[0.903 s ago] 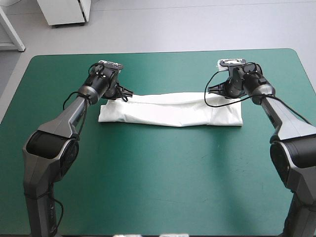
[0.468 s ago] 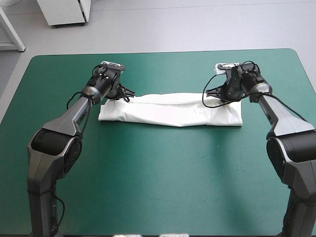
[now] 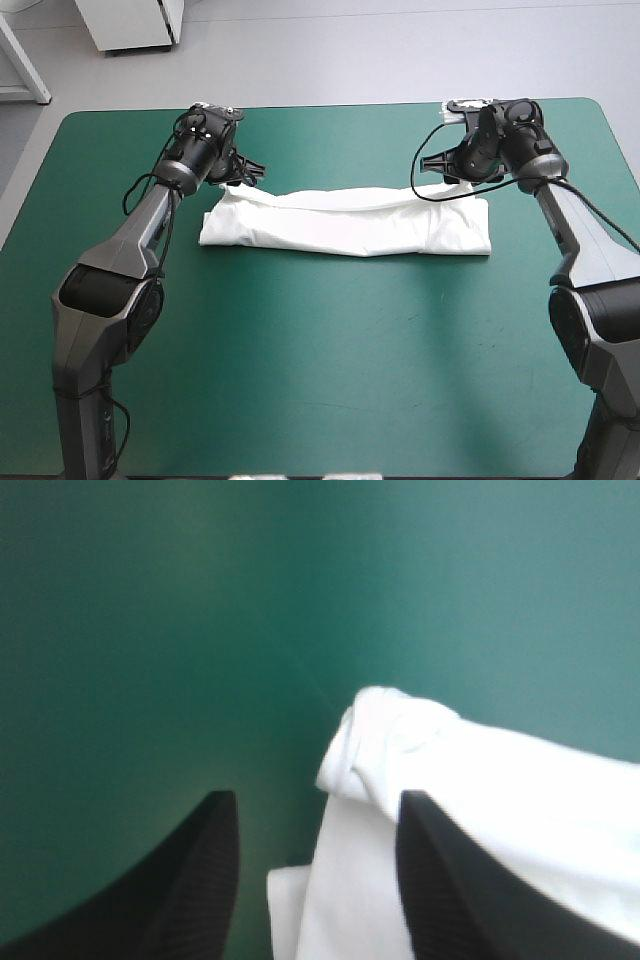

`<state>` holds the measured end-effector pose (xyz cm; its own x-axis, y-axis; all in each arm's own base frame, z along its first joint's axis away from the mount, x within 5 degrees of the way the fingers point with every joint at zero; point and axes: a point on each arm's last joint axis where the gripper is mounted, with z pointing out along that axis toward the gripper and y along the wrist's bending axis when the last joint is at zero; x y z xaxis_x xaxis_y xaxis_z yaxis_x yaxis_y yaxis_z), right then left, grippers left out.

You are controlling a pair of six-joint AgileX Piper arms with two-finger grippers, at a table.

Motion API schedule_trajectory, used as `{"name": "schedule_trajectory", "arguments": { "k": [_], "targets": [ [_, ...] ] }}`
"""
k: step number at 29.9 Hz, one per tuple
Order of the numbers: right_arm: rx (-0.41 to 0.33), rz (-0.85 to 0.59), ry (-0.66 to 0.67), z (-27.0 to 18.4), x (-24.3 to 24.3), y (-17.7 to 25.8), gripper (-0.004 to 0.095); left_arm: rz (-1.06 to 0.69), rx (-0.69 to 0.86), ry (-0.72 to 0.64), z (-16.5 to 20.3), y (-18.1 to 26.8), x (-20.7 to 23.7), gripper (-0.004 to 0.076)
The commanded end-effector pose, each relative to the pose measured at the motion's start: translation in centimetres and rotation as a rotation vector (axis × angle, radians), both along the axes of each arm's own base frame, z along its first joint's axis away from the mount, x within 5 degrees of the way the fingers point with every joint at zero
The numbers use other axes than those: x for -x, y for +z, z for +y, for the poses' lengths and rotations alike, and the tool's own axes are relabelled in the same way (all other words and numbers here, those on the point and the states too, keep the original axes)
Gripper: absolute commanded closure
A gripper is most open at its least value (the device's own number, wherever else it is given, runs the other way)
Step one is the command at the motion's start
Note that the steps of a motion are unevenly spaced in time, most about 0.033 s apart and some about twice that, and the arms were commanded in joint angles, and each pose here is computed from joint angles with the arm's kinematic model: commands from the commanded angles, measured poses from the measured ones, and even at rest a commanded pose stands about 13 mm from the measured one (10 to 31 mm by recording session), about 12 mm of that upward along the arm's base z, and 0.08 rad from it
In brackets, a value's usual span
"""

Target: Fold the cloth

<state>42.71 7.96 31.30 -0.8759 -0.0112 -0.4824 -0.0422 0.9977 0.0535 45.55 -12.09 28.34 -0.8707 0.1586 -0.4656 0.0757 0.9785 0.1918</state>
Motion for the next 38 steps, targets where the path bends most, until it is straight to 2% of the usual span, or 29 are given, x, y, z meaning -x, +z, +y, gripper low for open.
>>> {"name": "schedule_trajectory", "arguments": {
  "k": [1,2,6,13,18,22,30,38],
  "targets": [
    [0.040,-0.106,0.000,-1.0,2.0,4.9,0.0482,-0.161,0.059,-0.012,0.4,6.4,1.7,0.0654],
    [0.044,-0.108,-0.001,-1.1,2.2,5.2,0.0492,-0.171,0.064,-0.035,0.1,6.9,2.0,0.0729],
    [0.038,-0.137,-0.002,-1.2,3.0,6.5,0.0534,-0.192,0.118,-0.116,-2.1,8.4,3.5,0.0728],
    [0.035,-0.152,-0.005,-1.5,4.4,8.1,0.0581,-0.138,0.285,-0.420,-9.5,8.6,6.7,0.0728],
    [0.032,-0.170,-0.010,-1.8,5.3,9.2,0.0584,-0.082,0.279,-0.528,-13.5,7.1,8.3,0.0731],
    [-0.033,-0.191,-0.038,-3.2,6.0,10.4,0.0584,-0.027,0.273,-0.559,-15.5,4.8,8.4,0.0731],
    [-0.156,-0.220,-0.143,-8.6,6.7,11.6,0.0584,0.061,0.280,-0.547,-17.0,0.0,6.9,0.0731],
    [-0.195,-0.188,-0.155,-10.1,6.6,10.2,0.0584,0.148,0.247,-0.535,-17.6,-3.8,6.1,0.0733]
  ]
}}
